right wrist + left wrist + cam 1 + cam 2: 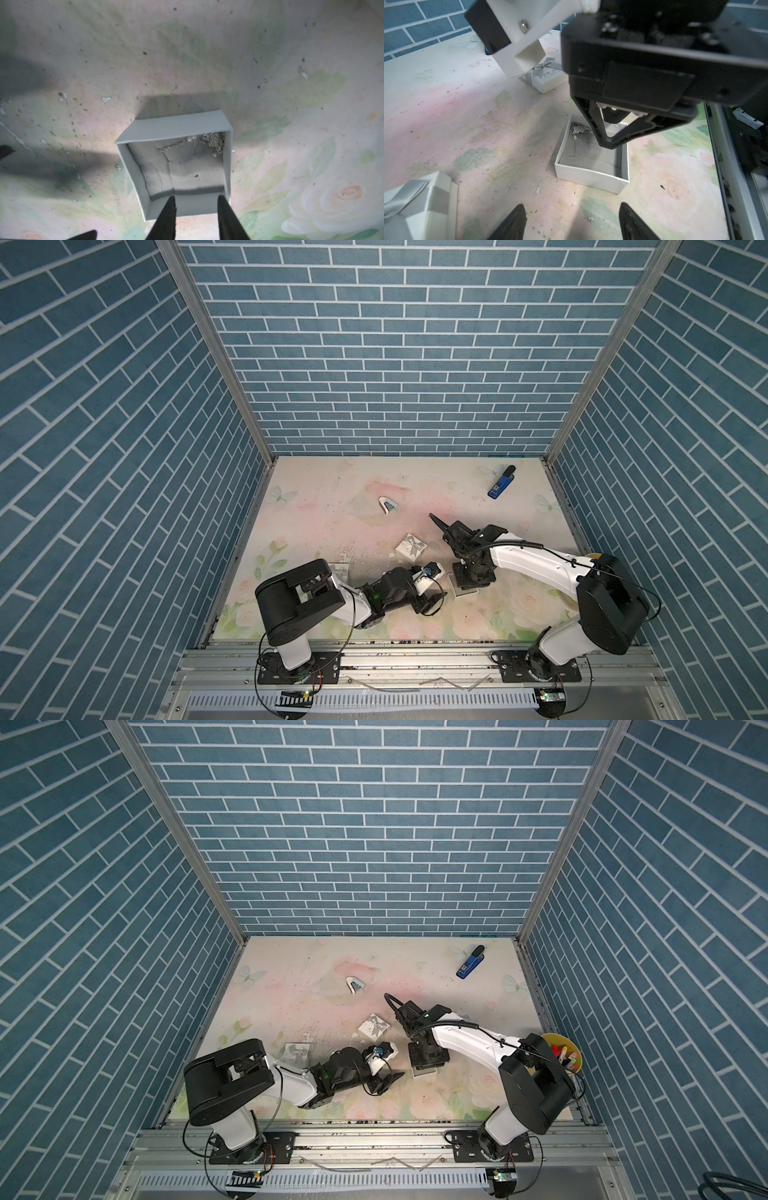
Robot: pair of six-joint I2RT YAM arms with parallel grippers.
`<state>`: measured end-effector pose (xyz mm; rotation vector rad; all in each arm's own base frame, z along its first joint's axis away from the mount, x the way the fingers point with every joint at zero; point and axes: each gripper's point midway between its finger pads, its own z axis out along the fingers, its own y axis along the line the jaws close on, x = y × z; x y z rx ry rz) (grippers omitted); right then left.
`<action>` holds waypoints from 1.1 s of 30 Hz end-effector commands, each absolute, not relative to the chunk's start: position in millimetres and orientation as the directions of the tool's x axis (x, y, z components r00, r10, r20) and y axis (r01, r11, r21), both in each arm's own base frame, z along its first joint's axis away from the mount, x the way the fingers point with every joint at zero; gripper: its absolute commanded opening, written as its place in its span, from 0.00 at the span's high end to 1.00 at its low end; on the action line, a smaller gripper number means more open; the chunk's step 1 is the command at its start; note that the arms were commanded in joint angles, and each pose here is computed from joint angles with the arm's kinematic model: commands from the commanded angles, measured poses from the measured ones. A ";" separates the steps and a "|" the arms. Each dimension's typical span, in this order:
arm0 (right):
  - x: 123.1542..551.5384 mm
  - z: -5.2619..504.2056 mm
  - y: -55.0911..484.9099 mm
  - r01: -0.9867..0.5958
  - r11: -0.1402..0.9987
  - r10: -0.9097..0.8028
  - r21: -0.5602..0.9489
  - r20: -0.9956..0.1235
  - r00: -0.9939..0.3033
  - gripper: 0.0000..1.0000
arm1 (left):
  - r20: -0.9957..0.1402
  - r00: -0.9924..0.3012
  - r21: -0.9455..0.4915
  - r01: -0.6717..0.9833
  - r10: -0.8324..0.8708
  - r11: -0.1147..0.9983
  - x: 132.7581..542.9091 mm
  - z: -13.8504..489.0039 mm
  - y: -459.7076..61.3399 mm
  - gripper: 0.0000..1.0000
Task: Take the necklace out of the lift-off lid jewelry box
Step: Take out the inner lining from the jewelry box.
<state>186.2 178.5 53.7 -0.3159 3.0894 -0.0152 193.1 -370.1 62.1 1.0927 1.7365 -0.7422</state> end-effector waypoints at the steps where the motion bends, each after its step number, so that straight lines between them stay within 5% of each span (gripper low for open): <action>1: 191.8 54.3 185.3 -0.168 0.986 -0.168 -0.009 -0.043 -0.985 0.63 | -0.922 -0.168 -0.017 0.917 0.348 0.398 189.5 63.3 -376.4 0.28; 9: 193.3 43.0 187.9 -0.173 0.985 -0.174 -0.008 -0.037 -0.984 0.48 | -0.918 -0.176 -0.025 0.920 0.354 0.392 186.5 58.1 -375.1 0.29; 16: 189.4 21.7 186.4 -0.180 0.984 -0.180 -0.019 -0.004 -0.984 0.47 | -0.917 -0.179 -0.029 0.921 0.355 0.389 185.1 57.6 -375.0 0.29; 21: 184.5 8.7 185.3 -0.182 0.983 -0.181 -0.019 0.023 -0.983 0.56 | -0.915 -0.184 -0.034 0.922 0.359 0.386 182.7 57.5 -375.2 0.29; 33: 178.4 8.7 185.6 -0.207 0.978 -0.207 0.008 0.032 -0.978 0.95 | -0.912 -0.186 -0.032 0.920 0.365 0.390 182.7 55.9 -374.8 0.29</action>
